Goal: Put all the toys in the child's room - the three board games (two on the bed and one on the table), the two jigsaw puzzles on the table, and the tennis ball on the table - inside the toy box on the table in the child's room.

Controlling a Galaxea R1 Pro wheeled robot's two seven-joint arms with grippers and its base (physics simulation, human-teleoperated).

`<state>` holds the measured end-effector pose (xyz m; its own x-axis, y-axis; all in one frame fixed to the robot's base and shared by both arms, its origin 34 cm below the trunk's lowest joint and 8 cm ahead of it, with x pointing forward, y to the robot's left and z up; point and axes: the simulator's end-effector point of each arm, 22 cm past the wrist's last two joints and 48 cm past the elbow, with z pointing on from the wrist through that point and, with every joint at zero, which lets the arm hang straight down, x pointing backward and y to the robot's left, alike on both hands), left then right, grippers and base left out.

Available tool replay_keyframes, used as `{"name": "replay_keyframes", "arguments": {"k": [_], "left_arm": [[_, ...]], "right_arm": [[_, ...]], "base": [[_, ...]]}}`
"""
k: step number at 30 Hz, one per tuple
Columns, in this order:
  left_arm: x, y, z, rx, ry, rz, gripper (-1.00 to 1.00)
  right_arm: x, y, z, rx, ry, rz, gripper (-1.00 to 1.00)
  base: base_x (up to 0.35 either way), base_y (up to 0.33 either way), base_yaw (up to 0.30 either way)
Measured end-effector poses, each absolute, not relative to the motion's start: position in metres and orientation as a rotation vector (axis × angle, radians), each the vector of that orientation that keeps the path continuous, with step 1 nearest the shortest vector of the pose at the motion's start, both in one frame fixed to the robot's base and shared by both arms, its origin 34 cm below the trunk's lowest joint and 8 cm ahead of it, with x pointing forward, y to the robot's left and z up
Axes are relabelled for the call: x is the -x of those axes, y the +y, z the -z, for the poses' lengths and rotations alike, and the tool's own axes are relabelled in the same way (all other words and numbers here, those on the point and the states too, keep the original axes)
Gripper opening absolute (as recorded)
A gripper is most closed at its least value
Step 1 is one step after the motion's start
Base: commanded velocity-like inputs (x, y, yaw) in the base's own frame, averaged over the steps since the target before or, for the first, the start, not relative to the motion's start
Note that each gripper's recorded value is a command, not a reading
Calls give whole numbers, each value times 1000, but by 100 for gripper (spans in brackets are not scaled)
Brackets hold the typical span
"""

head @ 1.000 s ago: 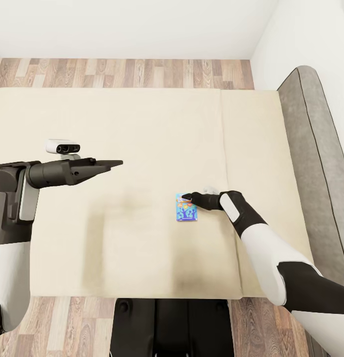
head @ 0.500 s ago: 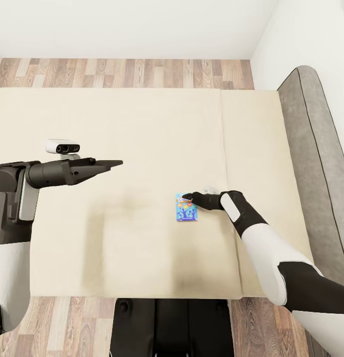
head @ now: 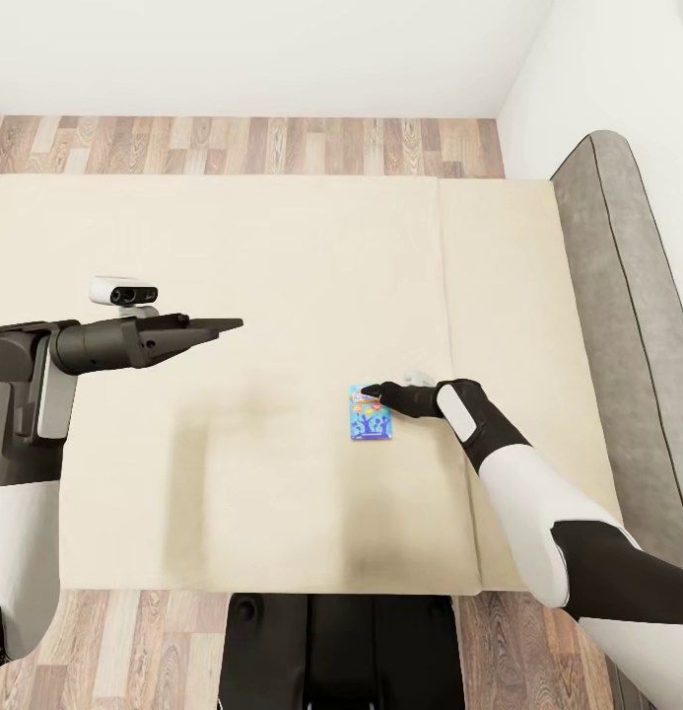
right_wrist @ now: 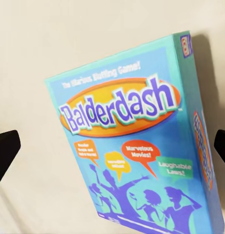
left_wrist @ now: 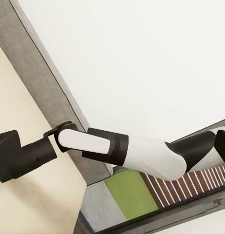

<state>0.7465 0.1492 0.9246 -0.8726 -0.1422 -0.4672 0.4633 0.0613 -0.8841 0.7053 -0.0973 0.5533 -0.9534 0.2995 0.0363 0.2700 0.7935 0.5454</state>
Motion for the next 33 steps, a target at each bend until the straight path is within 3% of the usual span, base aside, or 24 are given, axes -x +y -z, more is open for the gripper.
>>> {"name": "replay_keyframes", "arguments": {"k": [14,33], "left_arm": [[-746,149,-925,-319,1913,1864,100],[-746,149,-924,-319,1915,1863,100]], "right_arm": [[-705,-95,-554,-464,2925,-881,100],[-705,-95,-554,-464,2924,-880,100]], "base": [[0,176,0],[0,52,0]]}}
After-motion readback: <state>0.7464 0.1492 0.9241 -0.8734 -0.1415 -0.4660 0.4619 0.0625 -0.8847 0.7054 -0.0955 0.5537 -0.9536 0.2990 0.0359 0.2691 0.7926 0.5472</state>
